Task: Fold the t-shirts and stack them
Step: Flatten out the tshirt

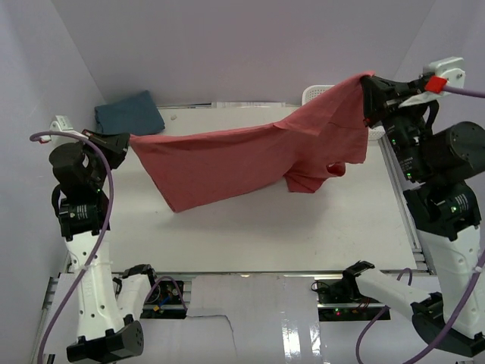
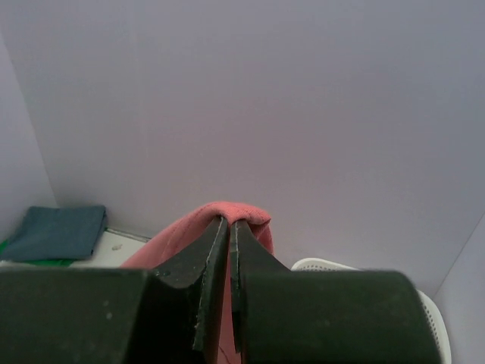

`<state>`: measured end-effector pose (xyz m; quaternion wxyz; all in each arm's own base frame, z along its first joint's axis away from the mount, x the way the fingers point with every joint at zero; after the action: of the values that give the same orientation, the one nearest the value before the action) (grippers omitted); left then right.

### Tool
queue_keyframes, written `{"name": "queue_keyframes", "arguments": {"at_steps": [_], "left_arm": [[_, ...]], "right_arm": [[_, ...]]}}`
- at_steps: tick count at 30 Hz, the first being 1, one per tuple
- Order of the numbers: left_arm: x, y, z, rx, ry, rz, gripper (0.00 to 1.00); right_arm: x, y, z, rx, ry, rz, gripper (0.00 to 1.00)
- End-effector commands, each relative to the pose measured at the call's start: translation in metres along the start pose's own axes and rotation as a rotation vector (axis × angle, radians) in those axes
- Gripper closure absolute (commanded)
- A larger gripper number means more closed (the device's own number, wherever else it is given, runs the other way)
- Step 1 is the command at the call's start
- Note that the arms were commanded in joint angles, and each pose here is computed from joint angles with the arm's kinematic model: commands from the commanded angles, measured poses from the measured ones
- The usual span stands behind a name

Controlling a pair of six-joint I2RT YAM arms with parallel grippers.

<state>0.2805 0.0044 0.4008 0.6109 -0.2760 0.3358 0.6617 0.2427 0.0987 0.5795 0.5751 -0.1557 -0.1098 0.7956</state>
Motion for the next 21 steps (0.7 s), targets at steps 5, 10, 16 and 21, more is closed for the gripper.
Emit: {"name": "queue_keyframes", "arguments": {"at_steps": [5,10,16,21], "left_arm": [[-0.044,0.056,0.024,-0.196,-0.108,-0.227,1.0],[-0.06,0.074,0.018,-0.17,-0.115,-0.308,1.0],[-0.078,0.104,0.01,-0.178,-0.146,-0.422,1.0],[-0.113,0.129,0.039,-0.274,-0.222,-0.488,1.0]], "right_arm": [[0.002,0.058,0.074,-0.285,0.036,0.099,0.92],[0.01,0.102,0.109,-0.359,0.026,0.207,0.92],[0.009,0.139,0.117,-0.405,0.057,0.217,0.92],[-0.006,0.177,0.17,-0.517,0.112,0.147,0.92]]}}
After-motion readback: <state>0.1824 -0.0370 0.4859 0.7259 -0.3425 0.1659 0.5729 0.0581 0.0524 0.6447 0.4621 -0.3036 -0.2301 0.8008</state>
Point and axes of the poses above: each gripper's point midway between its finger pads, its own y axis back along the fingers, its own x axis along the line the jaws close on, z = x × y, the point moved 2 cm from there along y, back along the fingers, and after that the axes turned 5 degrees about y, right-handed, at the moved point
